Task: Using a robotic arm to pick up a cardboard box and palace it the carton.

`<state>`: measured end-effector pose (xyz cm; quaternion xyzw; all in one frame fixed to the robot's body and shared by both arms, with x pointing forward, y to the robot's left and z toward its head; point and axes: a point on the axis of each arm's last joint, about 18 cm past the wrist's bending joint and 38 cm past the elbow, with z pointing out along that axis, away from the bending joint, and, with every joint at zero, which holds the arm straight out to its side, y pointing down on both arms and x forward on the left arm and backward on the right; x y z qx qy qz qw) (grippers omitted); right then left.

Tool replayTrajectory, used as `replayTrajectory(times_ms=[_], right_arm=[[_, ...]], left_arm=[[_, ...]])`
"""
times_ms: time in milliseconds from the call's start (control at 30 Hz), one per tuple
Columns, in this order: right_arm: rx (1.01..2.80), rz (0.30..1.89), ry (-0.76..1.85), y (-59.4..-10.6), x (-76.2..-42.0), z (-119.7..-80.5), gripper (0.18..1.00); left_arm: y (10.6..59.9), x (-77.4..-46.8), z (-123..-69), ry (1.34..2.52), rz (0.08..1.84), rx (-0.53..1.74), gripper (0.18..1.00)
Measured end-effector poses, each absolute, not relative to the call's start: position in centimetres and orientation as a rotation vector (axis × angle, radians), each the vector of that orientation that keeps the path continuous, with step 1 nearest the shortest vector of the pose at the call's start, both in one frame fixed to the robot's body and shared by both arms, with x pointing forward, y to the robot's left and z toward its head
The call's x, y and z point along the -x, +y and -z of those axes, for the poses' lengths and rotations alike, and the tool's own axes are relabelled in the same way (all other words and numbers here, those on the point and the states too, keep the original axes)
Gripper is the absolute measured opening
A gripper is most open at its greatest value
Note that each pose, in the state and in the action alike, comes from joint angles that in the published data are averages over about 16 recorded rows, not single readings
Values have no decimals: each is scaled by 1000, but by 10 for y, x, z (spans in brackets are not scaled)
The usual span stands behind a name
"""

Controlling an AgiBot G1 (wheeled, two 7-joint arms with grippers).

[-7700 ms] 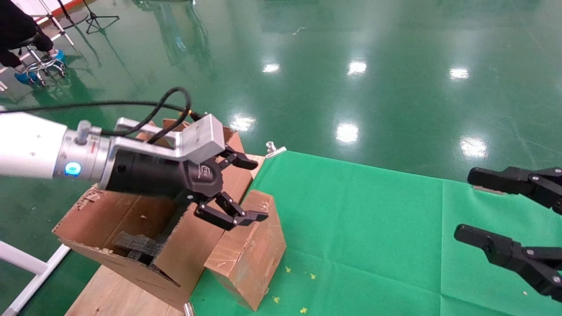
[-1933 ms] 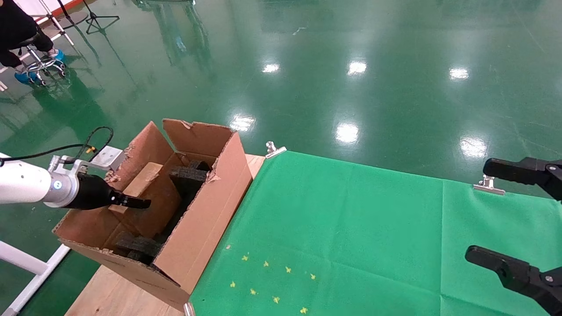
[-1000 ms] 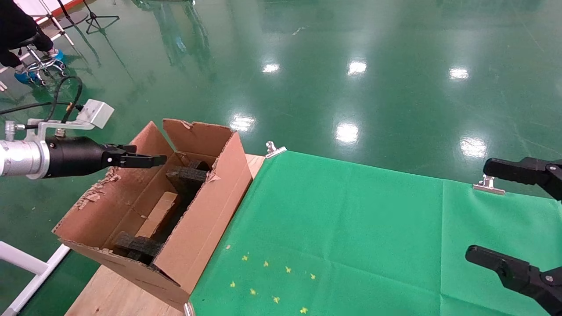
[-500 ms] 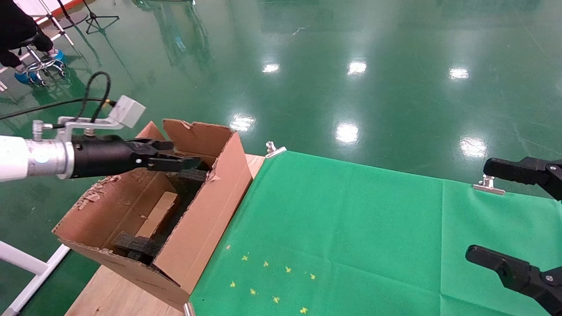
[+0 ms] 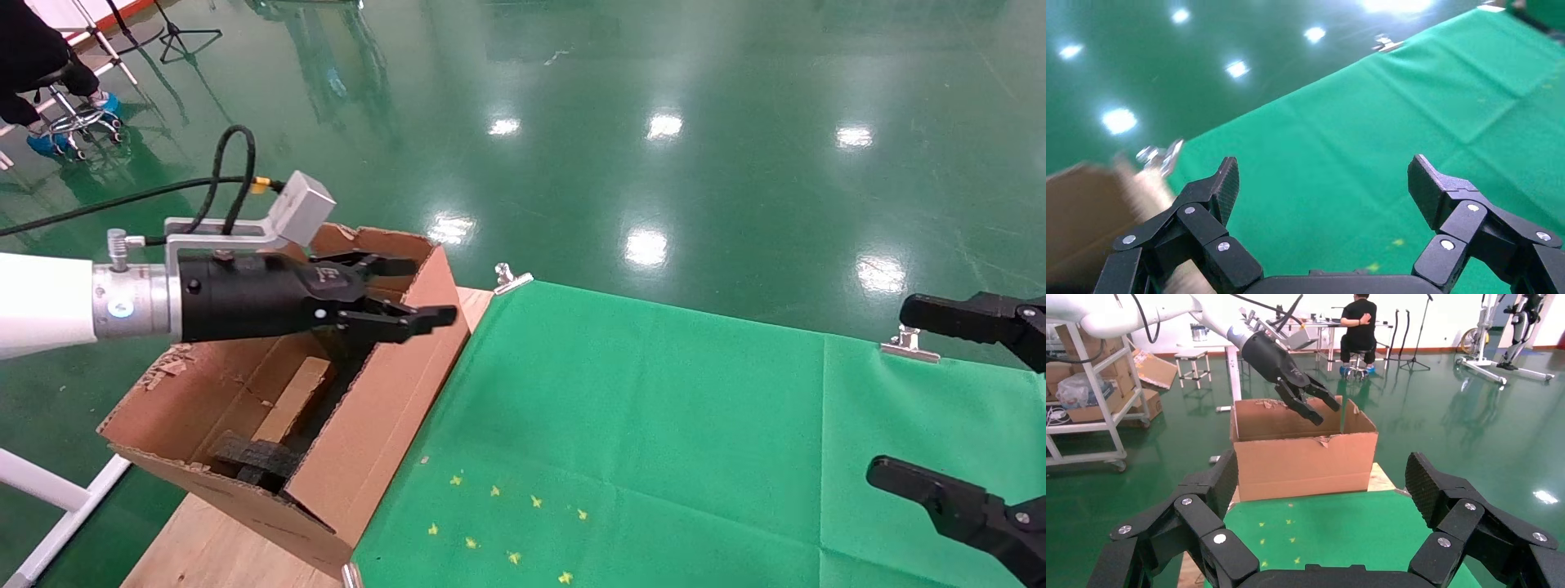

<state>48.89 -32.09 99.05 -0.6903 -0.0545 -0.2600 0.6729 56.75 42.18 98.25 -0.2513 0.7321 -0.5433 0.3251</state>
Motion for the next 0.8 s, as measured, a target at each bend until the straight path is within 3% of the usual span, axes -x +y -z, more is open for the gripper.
replayTrajectory(times_ms=[800], right_arm=[[1554,585,-123,-321,-489,-991,1001]], left_arm=[[325,-507,-990,1970,1708,-13,1001]])
